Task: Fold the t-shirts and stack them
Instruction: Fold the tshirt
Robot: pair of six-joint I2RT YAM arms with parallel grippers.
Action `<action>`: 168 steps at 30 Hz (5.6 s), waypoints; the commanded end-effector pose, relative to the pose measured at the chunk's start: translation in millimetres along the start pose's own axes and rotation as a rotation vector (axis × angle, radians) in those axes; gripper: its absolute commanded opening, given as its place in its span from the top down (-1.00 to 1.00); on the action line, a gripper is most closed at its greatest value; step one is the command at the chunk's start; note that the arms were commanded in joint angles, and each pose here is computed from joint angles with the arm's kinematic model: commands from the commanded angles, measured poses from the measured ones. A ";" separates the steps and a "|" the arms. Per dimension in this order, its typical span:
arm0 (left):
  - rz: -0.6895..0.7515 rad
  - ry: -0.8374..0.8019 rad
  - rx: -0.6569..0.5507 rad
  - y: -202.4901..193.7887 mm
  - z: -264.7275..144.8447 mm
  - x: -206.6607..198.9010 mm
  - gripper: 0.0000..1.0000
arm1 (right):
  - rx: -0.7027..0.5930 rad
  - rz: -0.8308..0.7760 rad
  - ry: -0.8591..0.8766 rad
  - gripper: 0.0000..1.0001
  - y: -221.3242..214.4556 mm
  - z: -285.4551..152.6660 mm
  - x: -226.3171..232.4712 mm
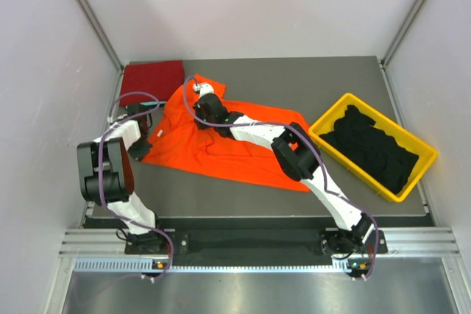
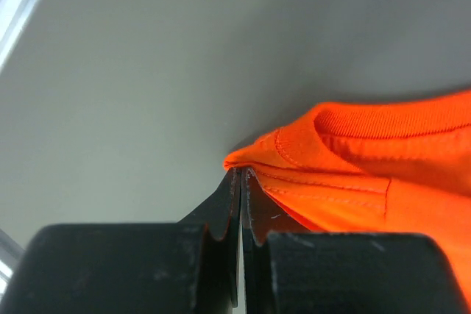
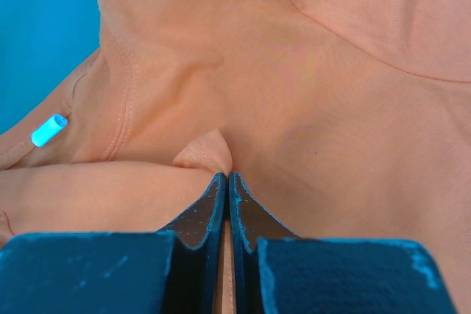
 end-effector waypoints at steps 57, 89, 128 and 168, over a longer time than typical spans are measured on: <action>0.087 -0.551 -0.114 48.7 -30.6 -71.9 0.53 | 0.046 0.663 -0.035 0.08 -12.0 -102.8 21.2; 0.106 -0.386 -0.041 31.6 2.3 -61.1 0.53 | -0.025 0.583 -0.234 0.98 -26.0 -89.7 8.5; -0.238 -0.503 -0.104 20.1 -50.3 32.6 0.12 | -0.049 0.375 -0.103 -0.22 8.5 -205.2 12.8; -0.331 -0.500 -0.113 1.0 3.3 11.0 0.51 | -0.202 0.412 -0.108 -0.33 27.1 -317.1 -60.2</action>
Point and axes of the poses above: each gripper's point midway between its finger pads, its own z axis out along the fingers, its own x axis along the line the jaws close on, y = z × x, the point moved 5 cm from there along -z, back along the fingers, and after that the axes turned 14 degrees about z, right-handed, at the moved point
